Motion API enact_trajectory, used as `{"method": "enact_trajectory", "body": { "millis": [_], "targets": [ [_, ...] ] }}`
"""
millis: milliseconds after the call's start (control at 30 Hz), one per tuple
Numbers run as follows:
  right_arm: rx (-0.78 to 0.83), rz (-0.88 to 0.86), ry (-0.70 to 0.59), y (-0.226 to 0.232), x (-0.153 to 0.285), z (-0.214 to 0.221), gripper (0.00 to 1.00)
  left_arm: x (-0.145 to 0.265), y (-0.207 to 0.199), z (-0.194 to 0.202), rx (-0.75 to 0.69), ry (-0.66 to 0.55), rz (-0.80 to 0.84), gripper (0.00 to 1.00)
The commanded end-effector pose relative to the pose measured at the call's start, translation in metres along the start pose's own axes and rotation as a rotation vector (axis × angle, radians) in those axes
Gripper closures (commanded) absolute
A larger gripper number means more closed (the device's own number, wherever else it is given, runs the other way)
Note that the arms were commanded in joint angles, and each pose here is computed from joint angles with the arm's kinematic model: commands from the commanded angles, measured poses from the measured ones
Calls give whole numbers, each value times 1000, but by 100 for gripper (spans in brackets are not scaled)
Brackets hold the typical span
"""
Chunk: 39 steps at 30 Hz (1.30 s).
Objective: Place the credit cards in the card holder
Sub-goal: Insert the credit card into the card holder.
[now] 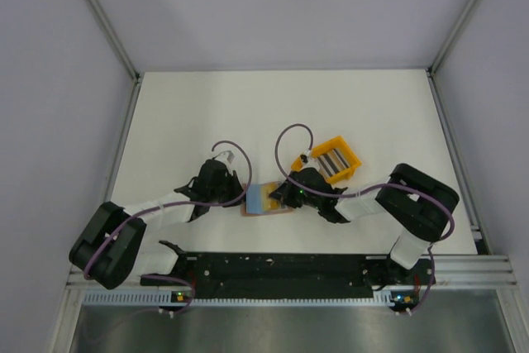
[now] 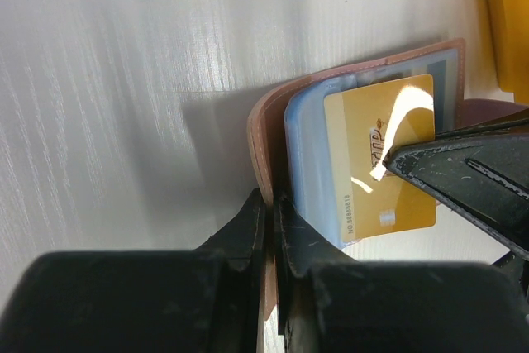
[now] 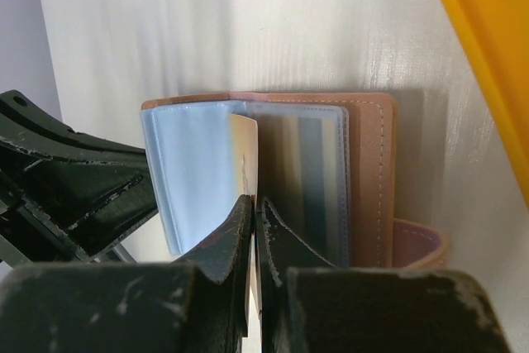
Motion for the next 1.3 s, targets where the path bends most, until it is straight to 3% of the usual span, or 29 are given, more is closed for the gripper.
{"method": "enact_trajectory", "body": {
  "millis": [0, 167, 467, 567, 1267],
  "targets": [
    [34, 70, 73, -13, -4, 23, 100, -3, 3, 3, -3, -1, -3, 100],
    [42, 60, 71, -9, -5, 23, 96, -3, 4, 3, -1, 0, -5, 100],
    [174, 158, 2, -8, 8, 3, 69, -3, 5, 3, -5, 0, -13, 100],
    [223, 162, -8, -3, 12, -3, 66, -3, 5, 3, -6, 1, -12, 100],
    [322, 59, 153, 38, -16, 18, 67, -4, 5, 3, -6, 2, -5, 100]
  ]
}}
Point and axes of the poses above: each gripper's point midway between its finger pads, its own x axis back along the fingers, its own y axis along the line the jaws close on, z = x × y, the point moved 4 cm from there along x, back along the fingers, and after that the axes turned 2 degrees about -x, right-handed, at the moved point
